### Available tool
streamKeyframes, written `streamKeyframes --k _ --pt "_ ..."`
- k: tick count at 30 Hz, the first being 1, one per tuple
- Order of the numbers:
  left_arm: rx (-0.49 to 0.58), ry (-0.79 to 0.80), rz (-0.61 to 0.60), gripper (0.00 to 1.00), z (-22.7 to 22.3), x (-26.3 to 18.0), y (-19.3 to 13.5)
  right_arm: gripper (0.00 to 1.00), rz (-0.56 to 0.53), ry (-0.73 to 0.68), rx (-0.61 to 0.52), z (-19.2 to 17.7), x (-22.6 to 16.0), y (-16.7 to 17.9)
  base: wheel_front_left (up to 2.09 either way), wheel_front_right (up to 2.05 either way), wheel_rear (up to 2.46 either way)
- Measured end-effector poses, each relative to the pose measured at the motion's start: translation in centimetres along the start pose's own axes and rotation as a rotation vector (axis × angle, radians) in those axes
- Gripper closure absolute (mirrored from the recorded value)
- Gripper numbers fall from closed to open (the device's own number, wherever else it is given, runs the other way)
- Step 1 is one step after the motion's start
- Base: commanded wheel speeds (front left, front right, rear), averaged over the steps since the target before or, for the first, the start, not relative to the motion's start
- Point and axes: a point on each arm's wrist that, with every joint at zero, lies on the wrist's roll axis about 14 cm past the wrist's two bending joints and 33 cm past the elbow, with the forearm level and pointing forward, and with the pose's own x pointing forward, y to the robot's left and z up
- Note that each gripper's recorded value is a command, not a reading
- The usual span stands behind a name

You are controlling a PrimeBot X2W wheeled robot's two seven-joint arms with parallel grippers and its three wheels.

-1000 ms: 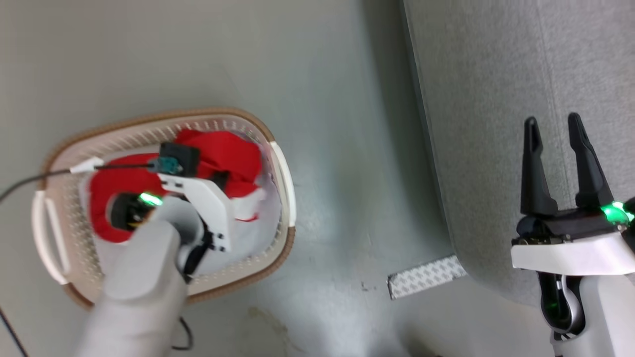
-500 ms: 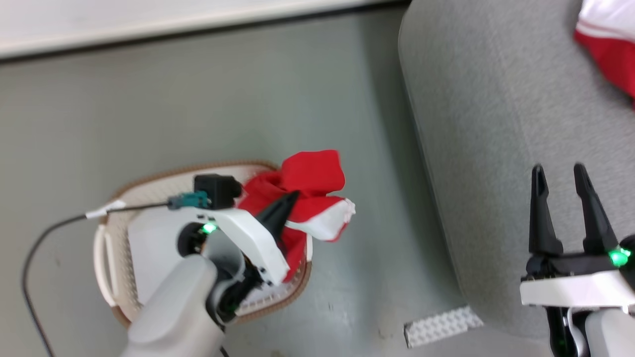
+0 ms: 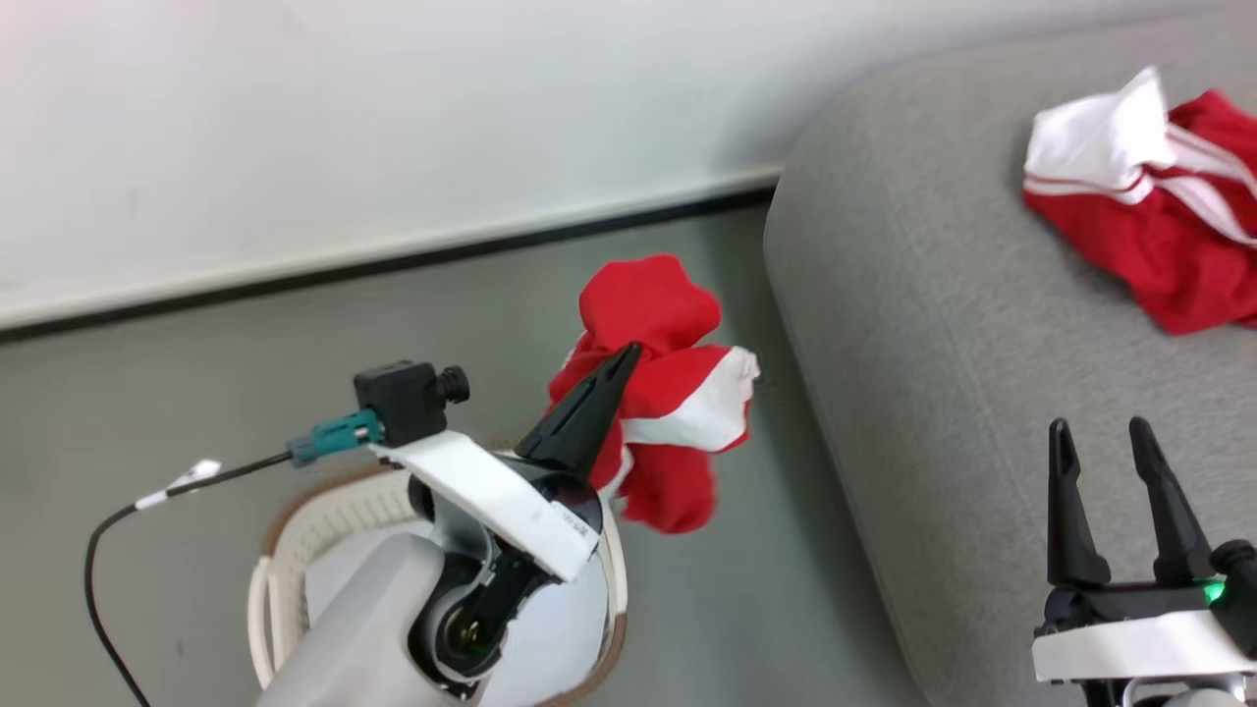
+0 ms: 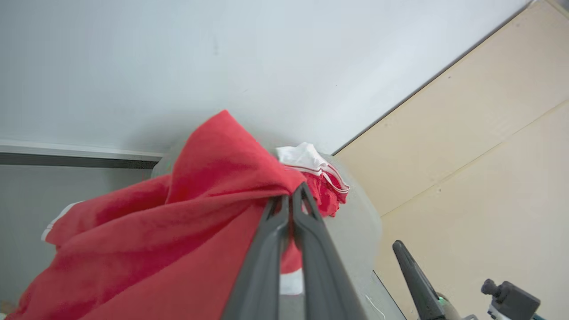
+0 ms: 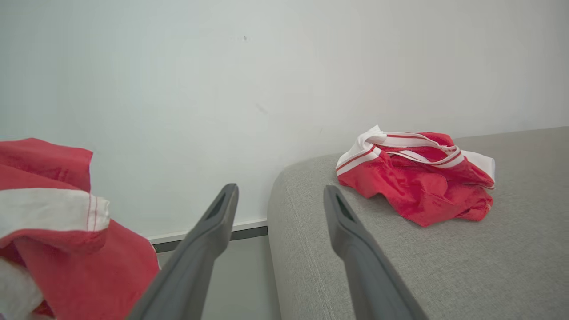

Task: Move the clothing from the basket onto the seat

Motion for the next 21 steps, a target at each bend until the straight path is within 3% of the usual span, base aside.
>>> streamKeyframes --k 11,21 --pt "0.01 -0.15 -0.14 1.0 4.8 -1.6 -8.2 0.0 0.04 -0.074 0.01 2.7 -3.3 1.0 0.0 0.0 0.0" --pt "0.062 -0.148 -0.147 1.0 5.0 -3.8 -11.0 0.0 0.278 -0.189 -0.014 6.3 -4.6 7.7 0.0 0.0 0.0"
